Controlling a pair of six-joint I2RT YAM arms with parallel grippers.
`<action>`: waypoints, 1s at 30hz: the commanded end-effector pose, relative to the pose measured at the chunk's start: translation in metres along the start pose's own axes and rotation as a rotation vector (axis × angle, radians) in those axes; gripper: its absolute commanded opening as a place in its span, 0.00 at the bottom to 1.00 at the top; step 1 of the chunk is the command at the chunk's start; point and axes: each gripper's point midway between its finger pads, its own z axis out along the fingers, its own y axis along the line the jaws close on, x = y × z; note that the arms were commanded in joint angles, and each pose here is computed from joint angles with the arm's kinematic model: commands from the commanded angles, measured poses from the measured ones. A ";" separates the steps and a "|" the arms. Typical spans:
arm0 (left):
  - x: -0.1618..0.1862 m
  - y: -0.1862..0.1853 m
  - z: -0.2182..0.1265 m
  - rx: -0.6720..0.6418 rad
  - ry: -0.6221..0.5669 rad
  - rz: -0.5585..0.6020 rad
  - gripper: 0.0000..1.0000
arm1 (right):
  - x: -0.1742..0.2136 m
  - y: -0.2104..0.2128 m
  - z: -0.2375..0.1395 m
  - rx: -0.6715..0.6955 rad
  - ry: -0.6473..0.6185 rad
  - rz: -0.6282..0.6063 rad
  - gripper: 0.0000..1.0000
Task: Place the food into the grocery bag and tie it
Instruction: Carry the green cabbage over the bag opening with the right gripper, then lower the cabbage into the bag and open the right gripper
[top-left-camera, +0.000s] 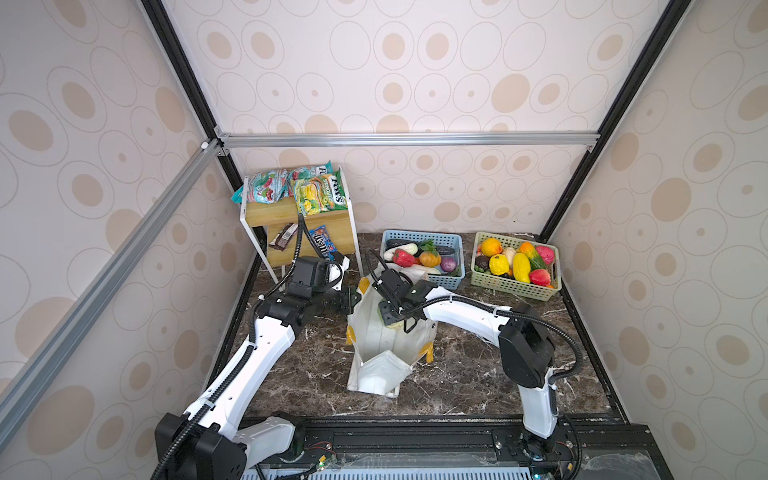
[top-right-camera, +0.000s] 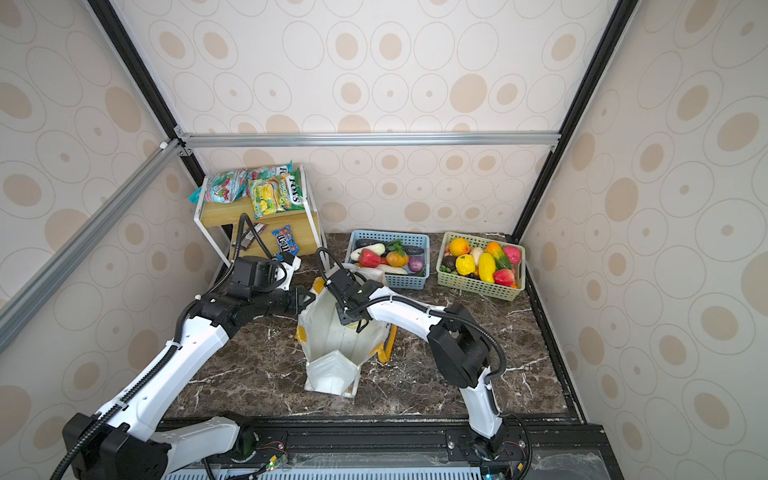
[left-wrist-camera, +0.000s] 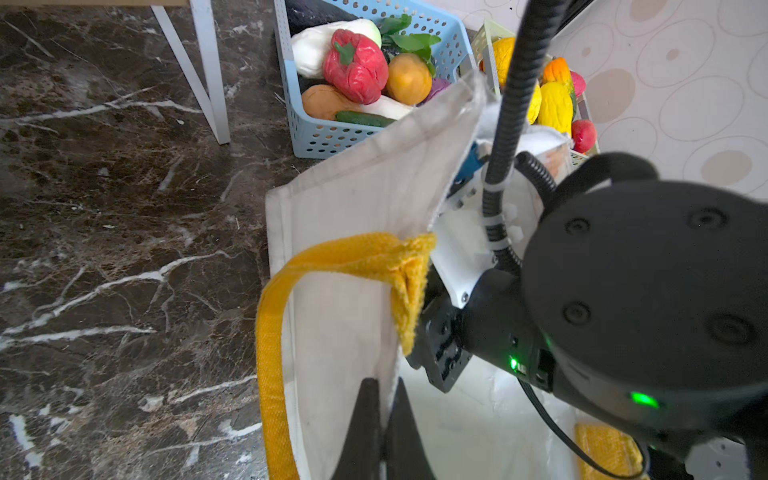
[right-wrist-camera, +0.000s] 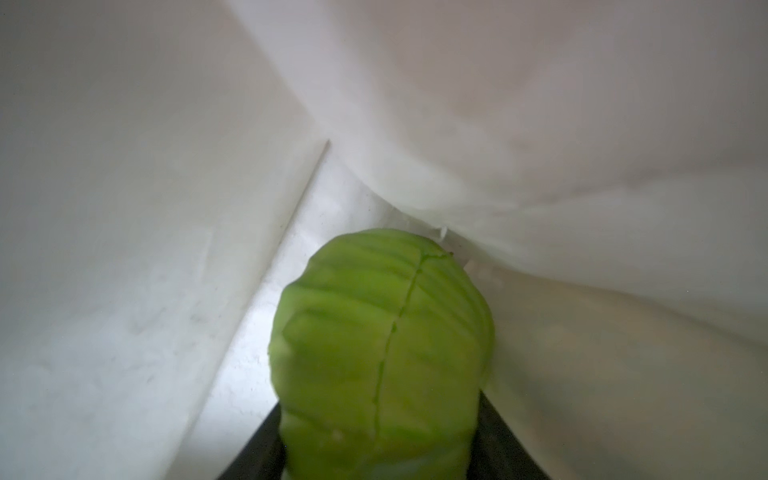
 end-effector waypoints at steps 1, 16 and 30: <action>-0.010 -0.011 -0.013 0.048 -0.057 -0.013 0.00 | 0.010 -0.025 0.026 0.089 0.029 0.121 0.55; -0.005 -0.005 -0.010 0.038 -0.069 -0.058 0.00 | 0.052 -0.033 0.057 0.106 0.160 0.154 0.74; -0.001 0.003 -0.003 0.017 -0.078 -0.072 0.00 | 0.010 -0.014 -0.009 -0.071 0.028 0.053 1.00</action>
